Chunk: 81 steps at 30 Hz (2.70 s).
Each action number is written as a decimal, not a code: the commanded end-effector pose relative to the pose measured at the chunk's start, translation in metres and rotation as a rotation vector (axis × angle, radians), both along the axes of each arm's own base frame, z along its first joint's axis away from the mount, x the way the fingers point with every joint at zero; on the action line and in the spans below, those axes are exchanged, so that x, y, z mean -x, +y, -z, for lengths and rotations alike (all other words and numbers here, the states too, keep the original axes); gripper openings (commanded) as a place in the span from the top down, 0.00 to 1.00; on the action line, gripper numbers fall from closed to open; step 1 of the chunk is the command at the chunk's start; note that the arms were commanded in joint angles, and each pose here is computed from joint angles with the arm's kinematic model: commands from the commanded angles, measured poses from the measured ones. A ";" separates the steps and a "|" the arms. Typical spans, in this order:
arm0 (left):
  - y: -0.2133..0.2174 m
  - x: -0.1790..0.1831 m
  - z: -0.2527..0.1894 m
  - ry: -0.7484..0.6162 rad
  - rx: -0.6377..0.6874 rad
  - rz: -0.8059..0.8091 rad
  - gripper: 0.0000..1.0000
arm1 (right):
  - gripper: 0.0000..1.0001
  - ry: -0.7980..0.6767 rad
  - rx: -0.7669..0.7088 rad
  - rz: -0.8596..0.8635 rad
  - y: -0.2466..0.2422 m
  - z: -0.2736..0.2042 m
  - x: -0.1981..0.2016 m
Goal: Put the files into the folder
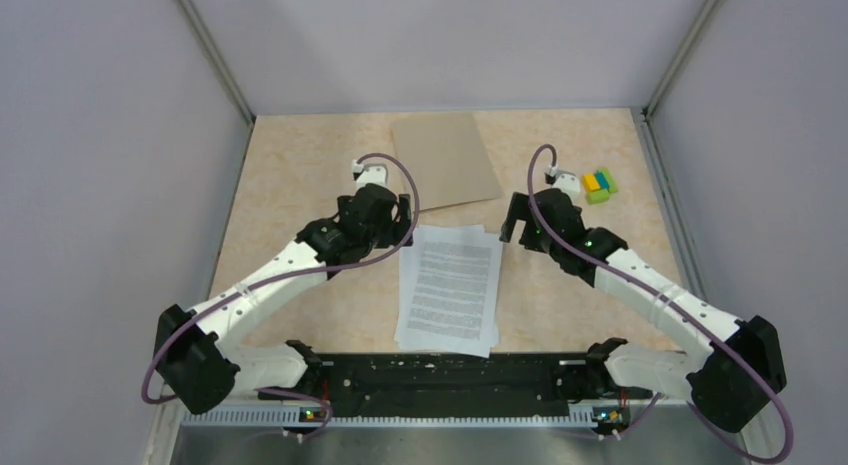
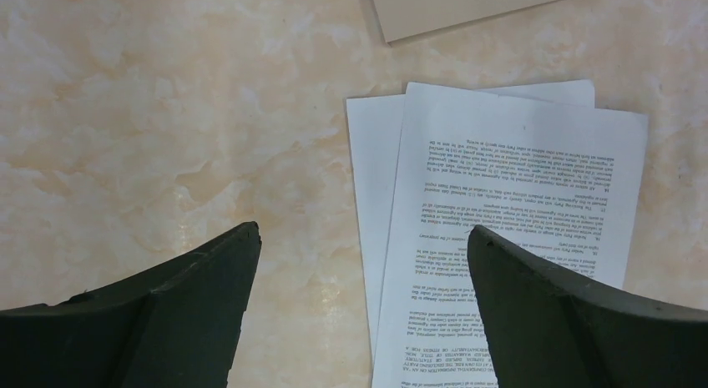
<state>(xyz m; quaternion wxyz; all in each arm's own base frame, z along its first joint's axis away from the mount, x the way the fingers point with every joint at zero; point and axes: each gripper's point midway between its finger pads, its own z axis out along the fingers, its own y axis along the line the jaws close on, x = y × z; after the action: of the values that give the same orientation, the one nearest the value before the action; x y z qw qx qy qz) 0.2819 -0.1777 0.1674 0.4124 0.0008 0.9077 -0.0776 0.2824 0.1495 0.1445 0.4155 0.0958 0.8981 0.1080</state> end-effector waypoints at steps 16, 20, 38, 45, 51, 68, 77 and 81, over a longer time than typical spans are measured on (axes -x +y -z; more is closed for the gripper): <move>-0.012 -0.017 0.013 0.023 0.110 0.003 0.01 | 0.01 -0.012 -0.032 -0.009 0.000 -0.003 0.002; -0.019 -0.017 0.022 0.051 0.133 0.020 0.01 | 0.01 0.057 -0.067 -0.060 0.015 0.020 0.016; 0.019 -0.029 0.020 0.087 0.190 -0.071 0.01 | 0.01 0.258 -0.114 -0.150 0.076 0.102 0.077; 0.030 -0.026 0.010 0.087 0.205 -0.094 0.01 | 0.01 0.293 -0.109 -0.178 0.097 0.112 0.084; 0.040 -0.023 0.002 0.082 0.204 -0.111 0.01 | 0.01 0.327 -0.120 -0.208 0.119 0.119 0.091; 0.070 -0.018 -0.034 0.032 0.182 -0.138 0.01 | 0.02 0.413 -0.238 -0.370 0.257 0.136 0.079; 0.077 -0.020 -0.053 0.005 0.195 -0.163 0.01 | 0.02 0.415 -0.262 -0.473 0.338 0.145 0.077; 0.071 -0.029 -0.062 -0.004 0.232 -0.172 0.01 | 0.02 0.355 -0.282 -0.495 0.352 0.126 0.065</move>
<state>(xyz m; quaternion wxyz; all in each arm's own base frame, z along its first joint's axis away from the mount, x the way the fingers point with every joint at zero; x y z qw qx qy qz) 0.2990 -0.1006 0.2003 0.3898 -0.1159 0.9055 -0.1208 0.2271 0.5143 0.0518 0.2172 -0.0329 0.9055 0.3630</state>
